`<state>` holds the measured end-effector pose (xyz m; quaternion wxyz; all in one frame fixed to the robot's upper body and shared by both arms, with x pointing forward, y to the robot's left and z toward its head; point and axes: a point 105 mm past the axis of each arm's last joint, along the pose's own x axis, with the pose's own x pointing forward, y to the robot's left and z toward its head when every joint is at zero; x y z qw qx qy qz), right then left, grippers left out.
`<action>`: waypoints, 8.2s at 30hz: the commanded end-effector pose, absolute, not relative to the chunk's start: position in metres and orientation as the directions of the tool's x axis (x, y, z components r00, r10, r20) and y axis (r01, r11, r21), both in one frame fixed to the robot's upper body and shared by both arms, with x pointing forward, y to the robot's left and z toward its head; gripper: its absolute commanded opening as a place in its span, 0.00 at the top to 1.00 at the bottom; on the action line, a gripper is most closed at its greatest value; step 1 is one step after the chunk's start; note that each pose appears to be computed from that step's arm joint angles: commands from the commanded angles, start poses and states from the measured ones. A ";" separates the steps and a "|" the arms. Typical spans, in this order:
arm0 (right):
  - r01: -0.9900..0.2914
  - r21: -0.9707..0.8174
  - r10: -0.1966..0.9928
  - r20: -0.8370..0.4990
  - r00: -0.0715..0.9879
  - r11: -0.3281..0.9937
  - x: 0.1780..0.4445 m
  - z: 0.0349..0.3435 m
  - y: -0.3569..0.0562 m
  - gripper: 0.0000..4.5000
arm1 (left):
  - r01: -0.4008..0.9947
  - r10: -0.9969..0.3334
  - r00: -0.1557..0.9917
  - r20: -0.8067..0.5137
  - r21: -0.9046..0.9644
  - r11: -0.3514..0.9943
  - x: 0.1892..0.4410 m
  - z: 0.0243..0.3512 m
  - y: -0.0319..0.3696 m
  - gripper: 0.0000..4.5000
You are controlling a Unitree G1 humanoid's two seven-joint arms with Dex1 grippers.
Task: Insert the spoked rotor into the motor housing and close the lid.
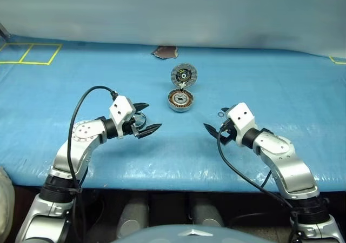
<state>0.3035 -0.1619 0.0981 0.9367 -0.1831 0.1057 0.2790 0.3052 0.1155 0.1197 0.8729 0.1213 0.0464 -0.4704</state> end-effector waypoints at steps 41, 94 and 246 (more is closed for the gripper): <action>-0.822 -0.568 0.519 -0.713 0.471 -0.034 0.404 0.109 -0.060 0.00 | 0.738 -0.727 0.668 -0.160 0.270 0.618 0.287 0.122 0.124 0.00; -0.914 -0.396 0.644 -0.677 0.357 0.090 0.296 0.055 -0.025 0.53 | 0.754 -0.735 0.652 -0.185 0.258 0.604 0.293 0.121 0.126 0.00; -0.785 -0.059 0.757 -0.230 0.612 0.617 0.294 0.079 -0.023 0.83 | 0.916 -0.906 0.389 -0.168 0.172 0.362 0.260 0.095 0.134 0.00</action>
